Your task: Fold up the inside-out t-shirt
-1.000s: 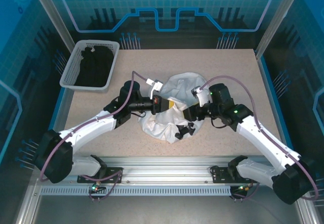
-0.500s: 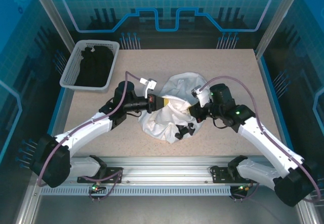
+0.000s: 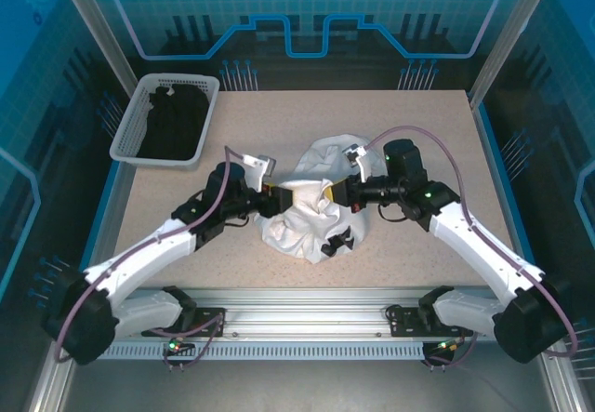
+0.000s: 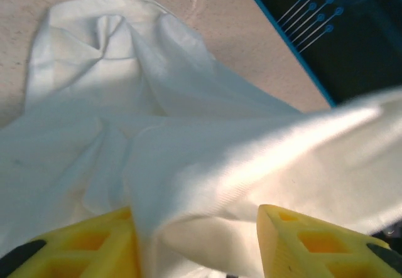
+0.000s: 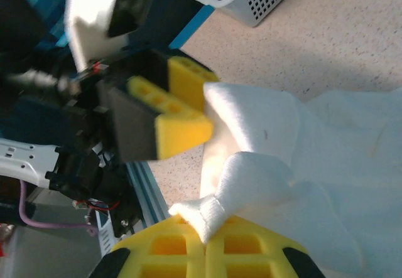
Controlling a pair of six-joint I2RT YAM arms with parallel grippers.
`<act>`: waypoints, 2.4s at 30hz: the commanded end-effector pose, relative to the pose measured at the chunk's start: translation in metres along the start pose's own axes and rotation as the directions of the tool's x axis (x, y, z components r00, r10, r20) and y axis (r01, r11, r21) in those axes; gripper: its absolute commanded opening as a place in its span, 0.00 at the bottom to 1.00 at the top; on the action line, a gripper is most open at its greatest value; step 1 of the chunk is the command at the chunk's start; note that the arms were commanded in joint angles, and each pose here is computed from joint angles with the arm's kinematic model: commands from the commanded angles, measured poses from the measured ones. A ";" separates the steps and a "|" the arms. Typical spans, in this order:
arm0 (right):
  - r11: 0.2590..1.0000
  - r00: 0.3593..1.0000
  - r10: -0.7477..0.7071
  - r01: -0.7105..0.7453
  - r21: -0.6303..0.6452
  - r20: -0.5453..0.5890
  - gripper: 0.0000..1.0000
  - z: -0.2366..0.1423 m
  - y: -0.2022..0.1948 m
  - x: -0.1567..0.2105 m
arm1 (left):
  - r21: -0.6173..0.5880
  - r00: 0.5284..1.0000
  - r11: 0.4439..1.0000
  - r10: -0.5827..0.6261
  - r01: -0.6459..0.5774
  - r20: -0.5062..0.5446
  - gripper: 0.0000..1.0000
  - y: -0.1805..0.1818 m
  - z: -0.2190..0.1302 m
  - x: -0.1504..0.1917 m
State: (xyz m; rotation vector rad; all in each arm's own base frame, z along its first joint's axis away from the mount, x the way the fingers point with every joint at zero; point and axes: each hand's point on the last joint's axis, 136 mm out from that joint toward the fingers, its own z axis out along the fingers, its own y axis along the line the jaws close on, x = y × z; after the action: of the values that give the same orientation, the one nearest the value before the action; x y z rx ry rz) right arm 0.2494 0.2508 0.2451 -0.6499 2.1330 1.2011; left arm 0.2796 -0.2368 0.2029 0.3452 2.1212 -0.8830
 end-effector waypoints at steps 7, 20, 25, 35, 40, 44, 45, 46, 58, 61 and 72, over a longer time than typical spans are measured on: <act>0.999 0.999 0.025 -0.024 -0.045 0.027 0.00 0.001 0.006 -0.018 | 0.167 0.965 0.951 0.260 -0.261 0.026 0.51 -0.064 -0.020 0.005; 0.999 0.999 0.037 -0.036 -0.033 0.031 0.00 -0.008 -0.001 -0.015 | 0.240 0.976 0.954 0.204 -0.180 -0.080 0.48 -0.071 0.035 0.009; 0.999 0.999 0.037 -0.036 -0.030 0.033 0.00 -0.010 -0.001 -0.014 | 0.241 0.978 0.956 0.190 -0.165 -0.087 0.48 -0.069 0.045 0.007; 0.999 0.999 0.036 -0.036 -0.014 0.037 0.00 -0.013 -0.003 -0.012 | 0.242 0.983 0.958 0.173 -0.153 -0.066 0.19 -0.064 0.043 -0.001; 1.000 0.999 0.031 -0.031 -0.004 0.041 0.00 -0.014 -0.004 -0.014 | 0.296 0.983 0.942 0.178 -0.157 -0.048 0.03 -0.073 0.030 -0.004; 0.999 0.998 0.005 -0.008 0.051 0.066 0.00 -0.019 -0.004 -0.022 | 0.367 0.985 0.917 0.173 -0.155 -0.017 0.00 -0.090 0.004 -0.012; 0.997 0.997 -0.013 0.007 0.082 0.076 0.00 -0.021 -0.005 -0.026 | 0.397 0.986 0.905 0.166 -0.154 0.002 0.00 -0.099 -0.006 -0.019; 0.994 0.996 -0.034 0.025 0.105 0.084 0.00 -0.022 -0.004 -0.029 | 0.419 0.988 0.896 0.154 -0.148 0.019 0.00 -0.105 -0.015 -0.024; 0.969 0.984 -0.150 0.127 0.211 0.098 0.00 -0.033 0.002 -0.041 | 0.541 0.989 0.830 -0.150 0.135 -0.017 0.00 -0.108 -0.065 -0.066; 0.957 0.982 -0.182 0.165 0.240 0.051 0.00 -0.035 0.001 -0.039 | 0.574 0.974 0.795 -0.227 0.195 -0.017 0.00 -0.101 -0.079 -0.077; 0.911 0.917 -0.399 0.398 -0.110 0.012 0.00 -0.040 0.075 -0.031 | -0.062 0.981 0.981 -0.178 0.183 0.080 0.00 0.005 -0.076 -0.065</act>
State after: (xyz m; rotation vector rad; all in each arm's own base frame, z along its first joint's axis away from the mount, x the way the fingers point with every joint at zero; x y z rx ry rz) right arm 0.2385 0.2448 0.3138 -0.9302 1.9288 0.9627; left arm 0.2647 -0.2177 0.3241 0.2075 1.9819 -1.2744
